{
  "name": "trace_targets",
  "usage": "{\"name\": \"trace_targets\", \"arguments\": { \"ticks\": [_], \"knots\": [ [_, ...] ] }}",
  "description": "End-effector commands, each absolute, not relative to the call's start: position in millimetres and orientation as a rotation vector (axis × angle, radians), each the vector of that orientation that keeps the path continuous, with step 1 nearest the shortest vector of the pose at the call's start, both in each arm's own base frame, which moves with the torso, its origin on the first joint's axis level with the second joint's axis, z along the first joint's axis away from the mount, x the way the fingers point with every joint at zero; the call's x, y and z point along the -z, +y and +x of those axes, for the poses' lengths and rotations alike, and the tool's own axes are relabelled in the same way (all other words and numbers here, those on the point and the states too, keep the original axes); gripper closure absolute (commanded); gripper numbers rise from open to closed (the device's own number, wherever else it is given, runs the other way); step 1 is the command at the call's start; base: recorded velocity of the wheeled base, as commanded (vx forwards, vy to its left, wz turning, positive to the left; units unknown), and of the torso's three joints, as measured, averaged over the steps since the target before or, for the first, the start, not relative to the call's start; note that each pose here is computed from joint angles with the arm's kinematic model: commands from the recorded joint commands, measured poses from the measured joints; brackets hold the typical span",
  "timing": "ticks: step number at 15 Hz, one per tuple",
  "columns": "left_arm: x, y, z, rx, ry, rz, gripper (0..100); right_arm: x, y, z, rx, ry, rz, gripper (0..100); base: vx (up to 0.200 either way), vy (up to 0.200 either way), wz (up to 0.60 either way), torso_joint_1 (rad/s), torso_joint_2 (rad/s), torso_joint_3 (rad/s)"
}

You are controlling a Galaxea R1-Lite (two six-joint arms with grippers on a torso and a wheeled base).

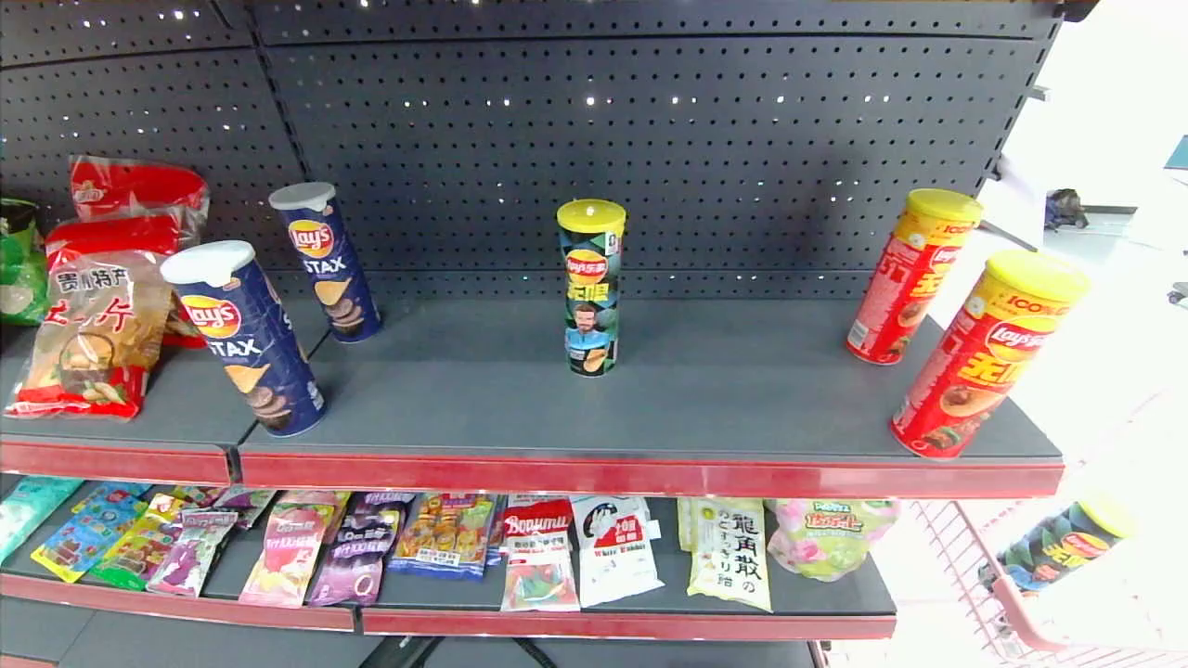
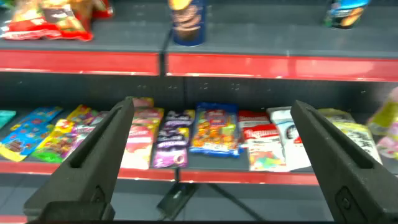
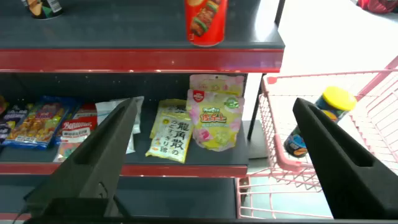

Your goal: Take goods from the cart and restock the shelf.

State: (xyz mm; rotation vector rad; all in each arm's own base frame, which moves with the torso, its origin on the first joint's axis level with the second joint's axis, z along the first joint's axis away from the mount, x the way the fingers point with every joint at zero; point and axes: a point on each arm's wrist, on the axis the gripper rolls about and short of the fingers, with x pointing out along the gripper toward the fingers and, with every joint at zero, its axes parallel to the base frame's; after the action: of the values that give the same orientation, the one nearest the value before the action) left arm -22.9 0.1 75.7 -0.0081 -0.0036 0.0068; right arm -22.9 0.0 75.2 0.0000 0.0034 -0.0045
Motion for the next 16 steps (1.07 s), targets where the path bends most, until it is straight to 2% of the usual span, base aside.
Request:
{"name": "trace_targets", "arguments": {
  "ticks": [1,14,16],
  "knots": [
    [-75.8,0.1,-22.8,-0.008,-0.003,-0.009,0,-75.4,0.0,-22.9,0.005,0.003,0.000,0,0.000,-0.200,0.00,-0.002,0.00,0.002],
    [-75.8,0.1,-22.8,-0.008,-0.003,-0.009,0,-75.0,0.0,-22.8,0.005,0.005,0.000,0,0.000,-0.200,0.00,0.003,0.00,0.001],
    [-75.8,0.1,-22.8,-0.008,-0.003,-0.009,0,-74.9,0.0,-22.8,0.005,0.006,0.000,0,0.000,0.000,0.00,0.000,0.00,0.000]
  ]
}}
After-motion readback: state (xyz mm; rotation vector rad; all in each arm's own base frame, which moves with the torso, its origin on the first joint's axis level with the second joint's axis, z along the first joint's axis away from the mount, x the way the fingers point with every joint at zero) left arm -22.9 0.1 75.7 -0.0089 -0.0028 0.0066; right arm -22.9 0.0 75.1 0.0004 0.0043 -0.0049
